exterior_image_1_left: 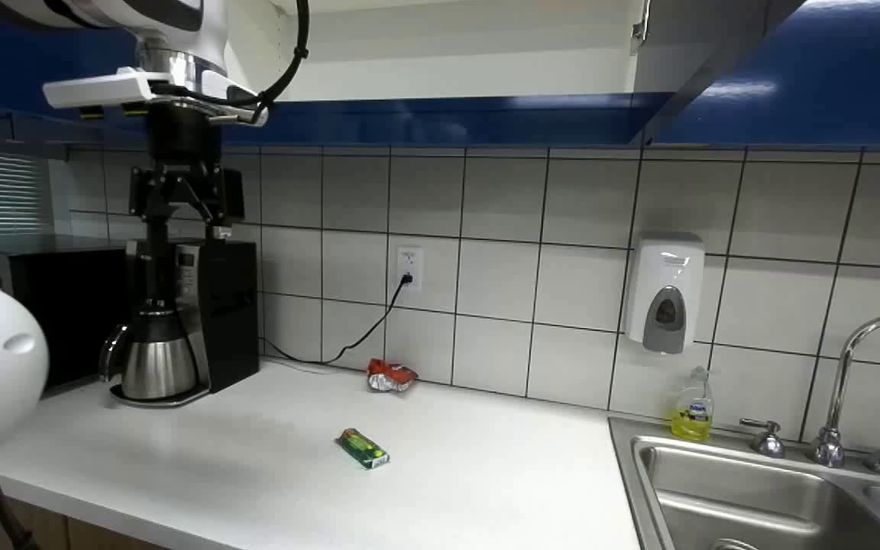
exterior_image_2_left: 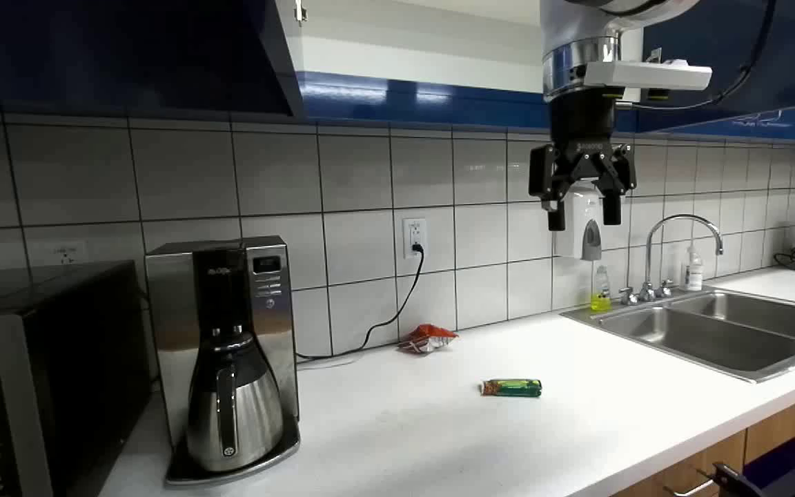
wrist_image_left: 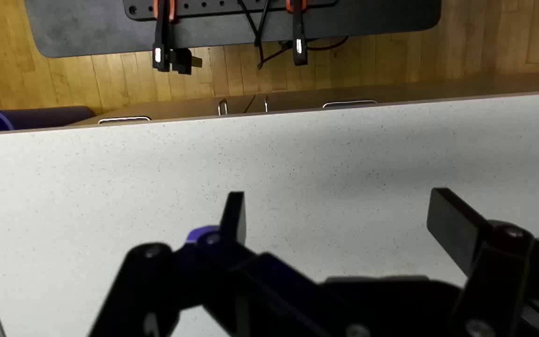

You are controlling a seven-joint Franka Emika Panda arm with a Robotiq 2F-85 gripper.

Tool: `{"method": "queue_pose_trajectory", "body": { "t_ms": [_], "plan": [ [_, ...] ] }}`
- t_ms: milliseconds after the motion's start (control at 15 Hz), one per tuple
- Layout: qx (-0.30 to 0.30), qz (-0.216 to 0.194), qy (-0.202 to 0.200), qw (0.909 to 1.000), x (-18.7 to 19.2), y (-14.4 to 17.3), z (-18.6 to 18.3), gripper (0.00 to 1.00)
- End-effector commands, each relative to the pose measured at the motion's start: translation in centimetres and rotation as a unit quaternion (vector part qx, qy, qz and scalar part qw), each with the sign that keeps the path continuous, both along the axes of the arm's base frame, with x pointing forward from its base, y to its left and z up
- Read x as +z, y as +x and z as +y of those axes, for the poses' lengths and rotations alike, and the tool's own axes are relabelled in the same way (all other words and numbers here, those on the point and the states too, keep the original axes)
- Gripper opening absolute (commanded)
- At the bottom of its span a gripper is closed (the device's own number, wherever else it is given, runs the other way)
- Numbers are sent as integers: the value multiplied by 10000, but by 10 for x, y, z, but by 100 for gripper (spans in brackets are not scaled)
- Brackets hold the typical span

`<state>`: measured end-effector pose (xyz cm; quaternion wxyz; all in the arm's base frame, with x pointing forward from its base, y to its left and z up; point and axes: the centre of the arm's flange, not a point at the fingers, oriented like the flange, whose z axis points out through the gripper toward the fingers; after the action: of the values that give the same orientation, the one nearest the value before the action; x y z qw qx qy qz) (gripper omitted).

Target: Put the green packet inside the open upper drawer.

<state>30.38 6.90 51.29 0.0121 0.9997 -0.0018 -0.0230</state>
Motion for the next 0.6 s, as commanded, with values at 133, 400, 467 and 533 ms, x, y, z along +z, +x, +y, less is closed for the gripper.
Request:
{"method": "queue_pose_trajectory", "body": {
  "t_ms": [133, 400, 467, 533],
  "plan": [
    [0, 1, 0, 10000, 0, 0, 0, 100],
    [-90, -29, -27, 10000, -3, 2, -6, 100],
    [-144, -57, -46, 9999, -4, 4, -10, 100],
    [-211, -59, -35, 9998, -7, 6, -17, 100]
  ]
}}
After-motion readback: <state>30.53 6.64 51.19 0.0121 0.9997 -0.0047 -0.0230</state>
